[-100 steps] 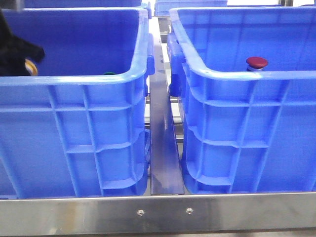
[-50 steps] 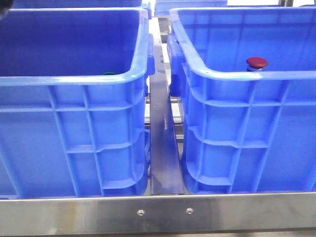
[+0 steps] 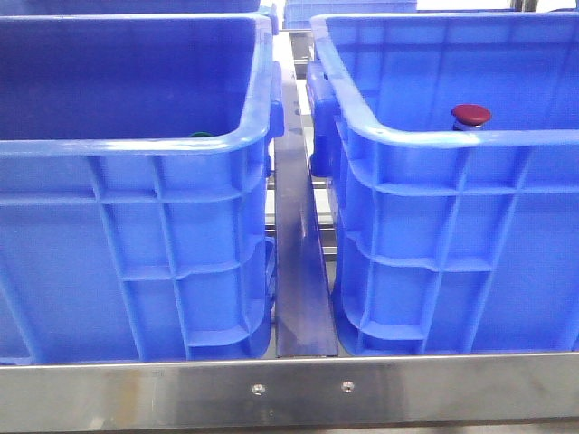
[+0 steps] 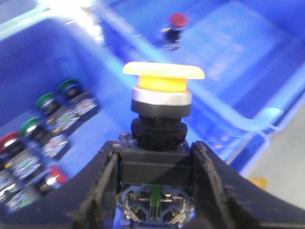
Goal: Pick red and yellow buttons and place in box
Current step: 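Lift the yellow-capped button out of the bin with the left gripper, then grasp the yellow cap with the right gripper and open the left gripper, then lower the yellow button into the other bin and open the right gripper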
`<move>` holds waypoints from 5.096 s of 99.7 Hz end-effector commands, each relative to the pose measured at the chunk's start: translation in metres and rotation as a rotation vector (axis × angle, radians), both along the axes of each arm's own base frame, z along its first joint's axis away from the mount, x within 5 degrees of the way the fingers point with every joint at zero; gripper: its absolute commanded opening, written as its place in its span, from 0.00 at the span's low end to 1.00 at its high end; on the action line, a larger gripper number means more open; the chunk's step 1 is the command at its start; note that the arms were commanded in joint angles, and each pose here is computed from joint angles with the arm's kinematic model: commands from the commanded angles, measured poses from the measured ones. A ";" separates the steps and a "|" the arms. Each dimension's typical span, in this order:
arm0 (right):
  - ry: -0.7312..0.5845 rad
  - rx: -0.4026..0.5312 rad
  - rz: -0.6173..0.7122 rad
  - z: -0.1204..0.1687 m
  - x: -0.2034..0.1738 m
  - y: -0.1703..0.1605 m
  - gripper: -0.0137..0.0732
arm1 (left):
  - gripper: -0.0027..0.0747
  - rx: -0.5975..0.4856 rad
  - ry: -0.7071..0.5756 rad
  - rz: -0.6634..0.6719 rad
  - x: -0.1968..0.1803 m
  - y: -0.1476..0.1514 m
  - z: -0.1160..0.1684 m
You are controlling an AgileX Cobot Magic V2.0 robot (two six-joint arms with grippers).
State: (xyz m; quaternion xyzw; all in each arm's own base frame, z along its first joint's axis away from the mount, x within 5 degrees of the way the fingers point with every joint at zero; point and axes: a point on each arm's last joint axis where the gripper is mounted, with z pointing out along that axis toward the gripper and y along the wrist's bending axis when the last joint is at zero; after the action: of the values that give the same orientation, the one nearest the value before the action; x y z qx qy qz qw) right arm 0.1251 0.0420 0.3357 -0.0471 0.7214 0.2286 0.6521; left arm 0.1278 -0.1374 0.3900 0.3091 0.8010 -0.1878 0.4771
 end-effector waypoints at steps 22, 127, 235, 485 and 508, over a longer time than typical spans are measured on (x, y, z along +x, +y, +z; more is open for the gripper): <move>0.083 0.241 0.395 0.019 0.000 0.033 0.89 | 0.01 -0.080 -0.086 -0.050 -0.003 -0.007 0.016; 0.266 0.233 0.970 0.038 0.082 0.163 0.78 | 0.01 -0.080 -0.082 -0.051 -0.003 -0.008 0.015; 0.147 0.178 0.615 0.048 0.122 0.097 0.39 | 0.87 -0.095 -0.096 0.281 0.018 0.041 0.014; 0.499 -0.279 -0.437 -0.111 0.260 -0.069 0.40 | 0.01 -0.263 -0.323 0.687 -0.086 0.152 -0.048; 0.483 -0.275 -0.437 -0.105 0.258 -0.068 0.71 | 0.01 -0.263 -0.323 0.687 -0.086 0.152 -0.048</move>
State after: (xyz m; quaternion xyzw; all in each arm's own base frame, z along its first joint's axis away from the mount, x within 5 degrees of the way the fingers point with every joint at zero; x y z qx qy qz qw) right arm 0.3854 -0.0238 0.2104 0.0810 0.8846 -0.0080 0.4592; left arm 0.0418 0.0160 0.3297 -0.0224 0.7659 -0.0620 0.6395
